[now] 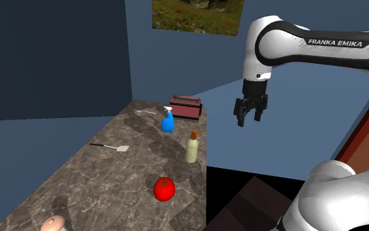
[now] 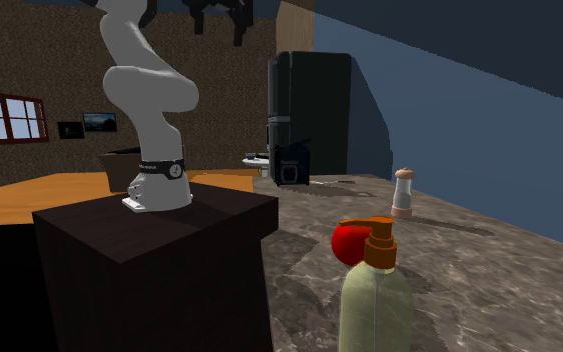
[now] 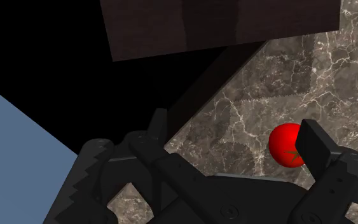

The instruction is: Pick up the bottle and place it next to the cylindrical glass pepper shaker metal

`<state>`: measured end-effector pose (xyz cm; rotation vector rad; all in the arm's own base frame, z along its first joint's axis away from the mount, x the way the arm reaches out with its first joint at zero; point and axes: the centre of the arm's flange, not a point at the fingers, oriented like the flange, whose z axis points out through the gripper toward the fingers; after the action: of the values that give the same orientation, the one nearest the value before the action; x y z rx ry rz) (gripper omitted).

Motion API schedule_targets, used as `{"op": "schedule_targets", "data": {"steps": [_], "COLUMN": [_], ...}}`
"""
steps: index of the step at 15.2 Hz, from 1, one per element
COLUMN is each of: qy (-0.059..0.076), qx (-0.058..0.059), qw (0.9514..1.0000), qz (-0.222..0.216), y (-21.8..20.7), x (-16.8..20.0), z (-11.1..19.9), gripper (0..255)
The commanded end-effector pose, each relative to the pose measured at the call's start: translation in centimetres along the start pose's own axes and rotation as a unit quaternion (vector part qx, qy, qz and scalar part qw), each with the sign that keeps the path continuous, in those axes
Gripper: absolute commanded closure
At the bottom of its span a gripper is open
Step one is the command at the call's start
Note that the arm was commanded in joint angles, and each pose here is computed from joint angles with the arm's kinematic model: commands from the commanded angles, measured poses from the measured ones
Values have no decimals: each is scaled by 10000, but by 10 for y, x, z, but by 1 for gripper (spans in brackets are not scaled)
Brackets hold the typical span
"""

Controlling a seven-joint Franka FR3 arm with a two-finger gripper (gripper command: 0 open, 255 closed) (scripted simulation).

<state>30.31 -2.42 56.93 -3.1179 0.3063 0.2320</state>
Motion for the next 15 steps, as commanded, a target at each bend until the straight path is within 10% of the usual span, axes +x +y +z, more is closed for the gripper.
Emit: {"op": "schedule_targets", "data": {"steps": [1,15], "qy": [0,147], "qx": [0,112], "qw": [10000,9997], "qz": [0,140], "y": [0,18], "x": [0,158], "z": [0,86], "gripper": [0,0]}}
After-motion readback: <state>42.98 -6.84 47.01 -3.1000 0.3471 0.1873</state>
